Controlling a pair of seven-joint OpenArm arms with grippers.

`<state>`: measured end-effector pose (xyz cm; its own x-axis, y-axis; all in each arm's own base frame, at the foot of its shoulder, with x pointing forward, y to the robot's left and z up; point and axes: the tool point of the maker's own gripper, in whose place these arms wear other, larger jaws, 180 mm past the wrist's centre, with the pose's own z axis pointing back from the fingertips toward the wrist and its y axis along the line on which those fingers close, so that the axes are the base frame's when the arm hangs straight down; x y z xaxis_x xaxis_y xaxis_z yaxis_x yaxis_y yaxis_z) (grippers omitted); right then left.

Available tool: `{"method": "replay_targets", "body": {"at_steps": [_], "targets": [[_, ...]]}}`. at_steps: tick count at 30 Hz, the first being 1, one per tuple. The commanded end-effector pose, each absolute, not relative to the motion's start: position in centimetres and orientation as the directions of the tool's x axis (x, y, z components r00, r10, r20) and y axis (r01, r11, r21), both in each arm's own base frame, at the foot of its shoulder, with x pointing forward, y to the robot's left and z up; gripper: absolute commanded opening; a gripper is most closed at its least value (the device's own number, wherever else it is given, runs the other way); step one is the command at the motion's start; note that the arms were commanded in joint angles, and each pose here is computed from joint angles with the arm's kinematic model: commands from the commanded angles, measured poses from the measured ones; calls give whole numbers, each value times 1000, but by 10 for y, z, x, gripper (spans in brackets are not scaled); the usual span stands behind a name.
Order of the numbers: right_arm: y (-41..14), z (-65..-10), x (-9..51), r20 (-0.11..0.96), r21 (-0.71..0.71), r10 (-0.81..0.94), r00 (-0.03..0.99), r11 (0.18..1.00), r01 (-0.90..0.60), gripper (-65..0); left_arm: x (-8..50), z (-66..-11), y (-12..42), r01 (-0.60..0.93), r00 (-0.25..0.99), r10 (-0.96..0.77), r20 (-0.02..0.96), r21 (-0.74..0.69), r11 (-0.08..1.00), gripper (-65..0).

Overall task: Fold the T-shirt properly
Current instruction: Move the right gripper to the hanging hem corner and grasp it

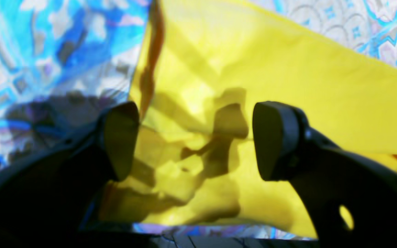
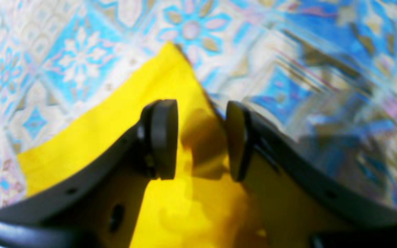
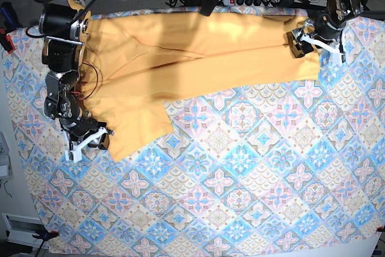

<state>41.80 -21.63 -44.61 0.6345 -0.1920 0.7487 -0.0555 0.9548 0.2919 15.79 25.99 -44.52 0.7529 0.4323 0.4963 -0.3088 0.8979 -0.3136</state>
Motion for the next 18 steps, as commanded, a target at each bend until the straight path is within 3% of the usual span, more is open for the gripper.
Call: {"method": "replay_targets", "body": {"at_steps": [1,11,18], "targets": [[-217,-422,438,797,283,-183,576,955,-88,-424,165,-437,264,-295,737,425,525,-317,902,-146],[-209,-425,437,796,269,-153,585,956,-116,-424,165,-437,264,-296,737,427,524,-318,901,-149],[-212,-455,424,762,189,-58,645,973,-135,-424,165,-437,264,-296,737,427,524,-318,901,-150]]}}
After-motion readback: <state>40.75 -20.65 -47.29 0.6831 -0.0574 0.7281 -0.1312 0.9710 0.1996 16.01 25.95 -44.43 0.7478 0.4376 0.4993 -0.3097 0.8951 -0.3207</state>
